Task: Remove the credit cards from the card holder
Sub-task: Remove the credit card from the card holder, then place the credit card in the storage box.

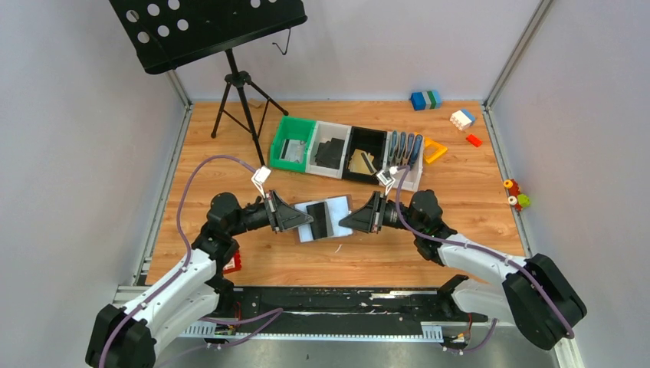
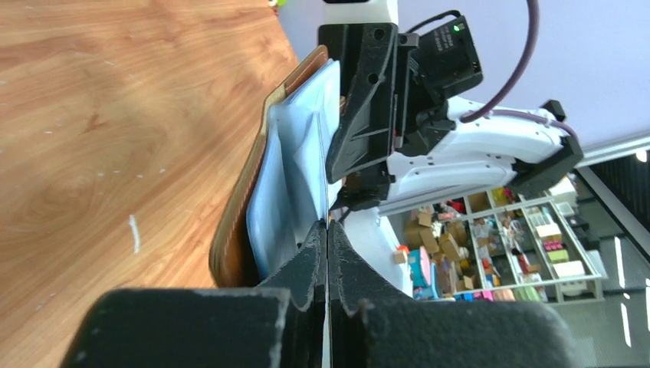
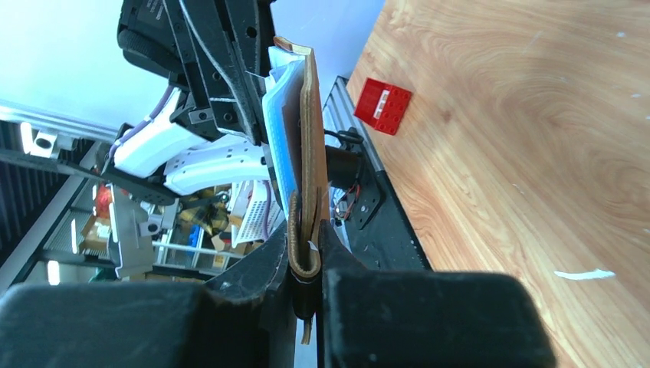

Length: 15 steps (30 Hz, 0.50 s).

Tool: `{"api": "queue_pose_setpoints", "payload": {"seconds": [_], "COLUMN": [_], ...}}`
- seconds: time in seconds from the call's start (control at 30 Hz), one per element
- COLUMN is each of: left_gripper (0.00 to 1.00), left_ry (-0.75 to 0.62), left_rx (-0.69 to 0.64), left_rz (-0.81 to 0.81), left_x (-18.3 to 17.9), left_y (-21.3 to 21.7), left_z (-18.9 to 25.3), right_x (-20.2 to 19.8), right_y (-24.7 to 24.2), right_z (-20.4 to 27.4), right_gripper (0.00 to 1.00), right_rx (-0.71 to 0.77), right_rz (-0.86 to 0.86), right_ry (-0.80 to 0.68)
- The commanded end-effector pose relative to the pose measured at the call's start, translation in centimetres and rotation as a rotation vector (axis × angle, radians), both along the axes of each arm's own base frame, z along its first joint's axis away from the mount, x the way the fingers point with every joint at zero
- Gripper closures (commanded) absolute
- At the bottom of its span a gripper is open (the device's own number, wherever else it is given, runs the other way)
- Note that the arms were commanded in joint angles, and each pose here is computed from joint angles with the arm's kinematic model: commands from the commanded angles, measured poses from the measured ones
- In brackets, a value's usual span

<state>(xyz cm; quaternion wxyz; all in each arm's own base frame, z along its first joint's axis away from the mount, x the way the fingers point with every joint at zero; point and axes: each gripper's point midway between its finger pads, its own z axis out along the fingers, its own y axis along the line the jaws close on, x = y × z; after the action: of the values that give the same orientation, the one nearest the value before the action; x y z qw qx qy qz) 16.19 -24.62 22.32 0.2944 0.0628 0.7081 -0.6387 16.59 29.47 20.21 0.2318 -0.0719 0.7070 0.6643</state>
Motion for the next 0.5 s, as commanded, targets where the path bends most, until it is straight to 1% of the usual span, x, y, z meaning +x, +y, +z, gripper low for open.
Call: {"api": "queue_pose_setpoints", "payload": {"seconds": [0.0, 0.03, 0.2, 0.33, 0.47], "left_gripper": [1.0, 1.0, 1.0, 1.0, 1.0], "left_ry": [-0.047, 0.0, 0.026, -0.007, -0.059], "left_rx": [0.051, 0.11, 0.334, 0.472, 0.566], "left_rz": [0.041, 0.071, 0.182, 0.282, 0.343], "left_x": [1.3, 1.8, 4.7, 7.8, 11.5], "left_y": [0.8, 1.1, 2.4, 3.6, 3.9], "left_z": [0.2, -1.1, -3.5, -4.1, -3.2], "right_x": [1.7, 2.0, 3.2, 3.2, 2.8], "right_y": [-1.7, -2.2, -4.7, -6.2, -7.6], "right_z": [-1.7, -2.7, -6.6, -8.0, -8.9], "right_gripper": [1.0, 1.0, 1.0, 1.0, 1.0], "right_rx": [-0.066, -0.104, -0.266, -0.338, -0.469], "right_rz": [-0.108, -0.134, -0.235, -0.264, -0.267], "right_ry": [0.019, 0.033, 0.091, 0.112, 0.098]}}
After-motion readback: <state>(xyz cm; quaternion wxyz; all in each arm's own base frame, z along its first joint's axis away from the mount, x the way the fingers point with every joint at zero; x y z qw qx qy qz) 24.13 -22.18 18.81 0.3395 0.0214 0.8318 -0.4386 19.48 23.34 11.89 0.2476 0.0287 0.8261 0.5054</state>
